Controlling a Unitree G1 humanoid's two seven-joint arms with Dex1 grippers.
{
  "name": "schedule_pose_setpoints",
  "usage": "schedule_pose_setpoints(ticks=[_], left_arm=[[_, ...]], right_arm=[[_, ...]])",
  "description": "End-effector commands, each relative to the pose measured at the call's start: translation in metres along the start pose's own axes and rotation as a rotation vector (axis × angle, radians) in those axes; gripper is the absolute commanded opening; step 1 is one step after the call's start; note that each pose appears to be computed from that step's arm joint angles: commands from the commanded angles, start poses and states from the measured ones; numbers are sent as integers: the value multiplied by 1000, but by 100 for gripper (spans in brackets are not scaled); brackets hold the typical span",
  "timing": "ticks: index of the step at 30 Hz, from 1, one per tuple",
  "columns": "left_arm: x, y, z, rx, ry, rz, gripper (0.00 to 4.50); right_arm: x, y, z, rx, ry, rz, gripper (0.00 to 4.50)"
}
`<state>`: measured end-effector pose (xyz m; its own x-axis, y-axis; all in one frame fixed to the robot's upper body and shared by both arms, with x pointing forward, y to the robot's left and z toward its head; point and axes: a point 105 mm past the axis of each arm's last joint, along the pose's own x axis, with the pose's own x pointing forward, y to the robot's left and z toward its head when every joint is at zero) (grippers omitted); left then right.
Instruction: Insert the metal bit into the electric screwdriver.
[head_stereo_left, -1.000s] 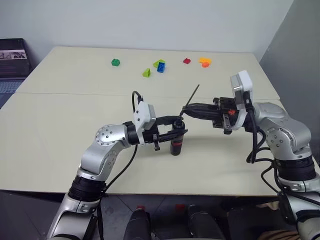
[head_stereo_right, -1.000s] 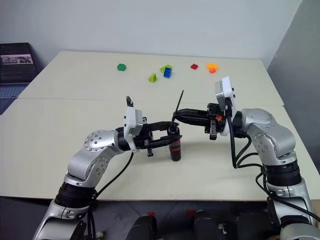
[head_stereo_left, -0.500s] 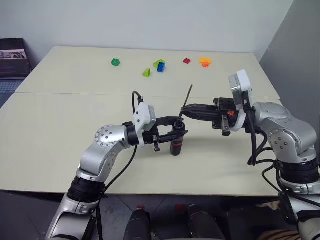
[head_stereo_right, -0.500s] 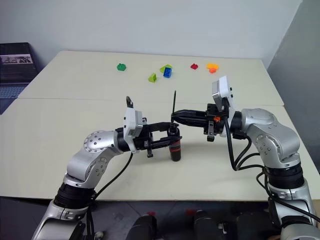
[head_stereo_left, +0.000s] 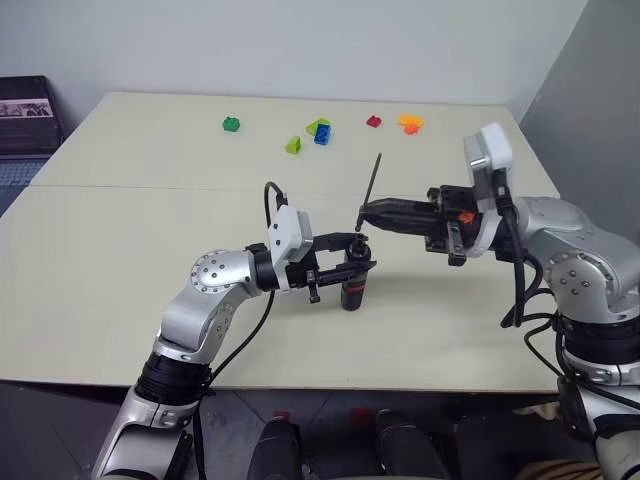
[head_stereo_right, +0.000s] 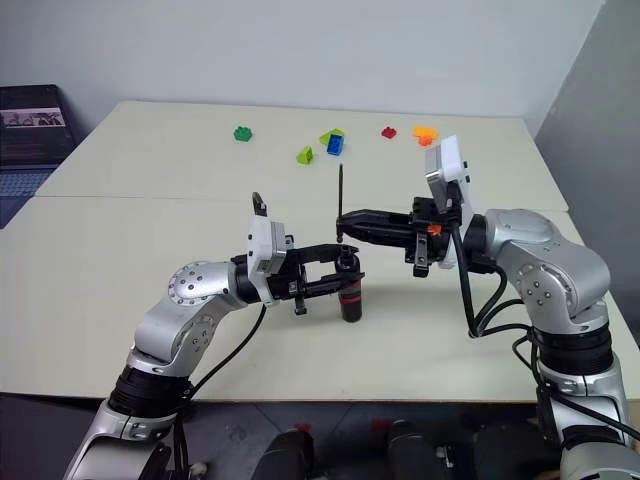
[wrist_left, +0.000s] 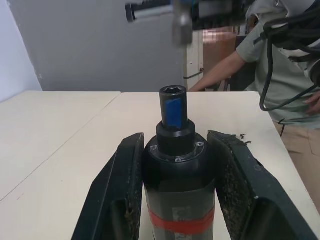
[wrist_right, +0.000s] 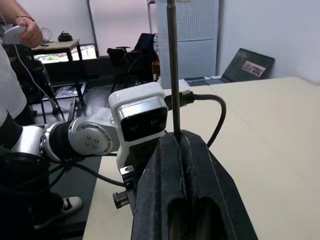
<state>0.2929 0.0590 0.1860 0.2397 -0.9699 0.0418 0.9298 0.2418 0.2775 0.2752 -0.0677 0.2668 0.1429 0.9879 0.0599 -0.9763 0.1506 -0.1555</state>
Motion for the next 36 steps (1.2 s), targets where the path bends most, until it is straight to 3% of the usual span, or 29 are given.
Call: schedule_pose_setpoints(ticks=[1, 16, 36], left_arm=[[-5, 11, -7, 36, 59, 67, 163], [-5, 11, -8, 38, 61, 79, 163], [-5, 10, -10, 31, 65, 70, 163]], right_arm=[[-3, 5, 12, -67, -3, -36, 0], [0, 6, 2, -24, 102, -219, 0], [8, 15, 15, -15, 86, -228, 0]])
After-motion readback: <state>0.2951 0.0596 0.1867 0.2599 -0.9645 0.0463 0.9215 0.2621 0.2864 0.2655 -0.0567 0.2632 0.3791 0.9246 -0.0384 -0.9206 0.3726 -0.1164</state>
